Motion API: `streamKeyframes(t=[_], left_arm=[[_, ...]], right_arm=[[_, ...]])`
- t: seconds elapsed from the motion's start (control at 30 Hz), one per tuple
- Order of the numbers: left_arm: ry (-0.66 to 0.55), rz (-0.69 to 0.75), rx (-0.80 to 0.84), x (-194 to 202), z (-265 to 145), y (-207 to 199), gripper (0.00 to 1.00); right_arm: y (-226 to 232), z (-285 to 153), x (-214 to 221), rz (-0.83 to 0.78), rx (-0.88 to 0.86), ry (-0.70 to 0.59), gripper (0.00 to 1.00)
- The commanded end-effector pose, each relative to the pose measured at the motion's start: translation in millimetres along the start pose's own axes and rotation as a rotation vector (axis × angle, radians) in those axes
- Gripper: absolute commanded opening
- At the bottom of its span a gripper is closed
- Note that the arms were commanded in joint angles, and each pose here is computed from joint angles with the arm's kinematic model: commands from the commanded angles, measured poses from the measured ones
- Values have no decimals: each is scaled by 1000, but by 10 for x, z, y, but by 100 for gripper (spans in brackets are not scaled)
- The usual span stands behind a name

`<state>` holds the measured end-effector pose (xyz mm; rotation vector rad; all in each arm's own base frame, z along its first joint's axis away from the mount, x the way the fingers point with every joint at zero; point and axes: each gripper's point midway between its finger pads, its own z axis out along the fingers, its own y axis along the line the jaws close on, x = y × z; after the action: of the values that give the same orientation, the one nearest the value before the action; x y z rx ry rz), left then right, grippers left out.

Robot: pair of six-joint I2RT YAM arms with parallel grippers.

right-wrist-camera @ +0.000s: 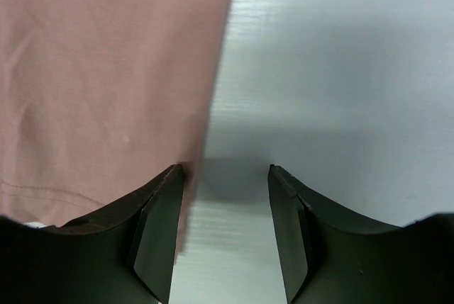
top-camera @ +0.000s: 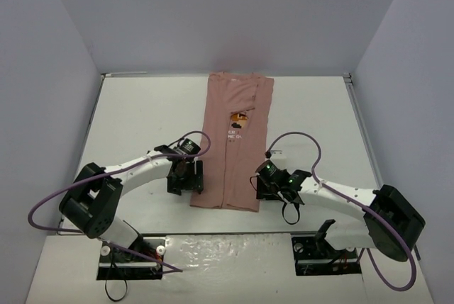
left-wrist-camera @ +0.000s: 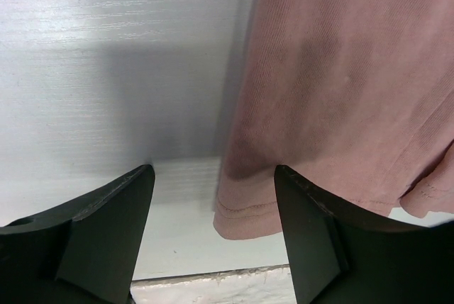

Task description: Fold and stack the t-shirts

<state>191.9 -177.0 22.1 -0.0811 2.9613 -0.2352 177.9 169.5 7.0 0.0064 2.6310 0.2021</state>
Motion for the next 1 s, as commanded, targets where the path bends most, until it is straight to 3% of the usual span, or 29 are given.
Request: streamKeyframes(t=[0.0,0.33,0.63,0.97], left_arm=[[1,-26,7,83,-21,9,65],[11,-29,61,187,-169,-145,65],[53,-26,33,257,-56,-118,65],[91,-13,21,385,14,-61,49]], right_arm=[[-216,-194,-23,14,114,4,48],[238,-384,-15,64,32,29,52],[231,-245,260,65,89,107,55],[282,-156,453,91,70,151,54]])
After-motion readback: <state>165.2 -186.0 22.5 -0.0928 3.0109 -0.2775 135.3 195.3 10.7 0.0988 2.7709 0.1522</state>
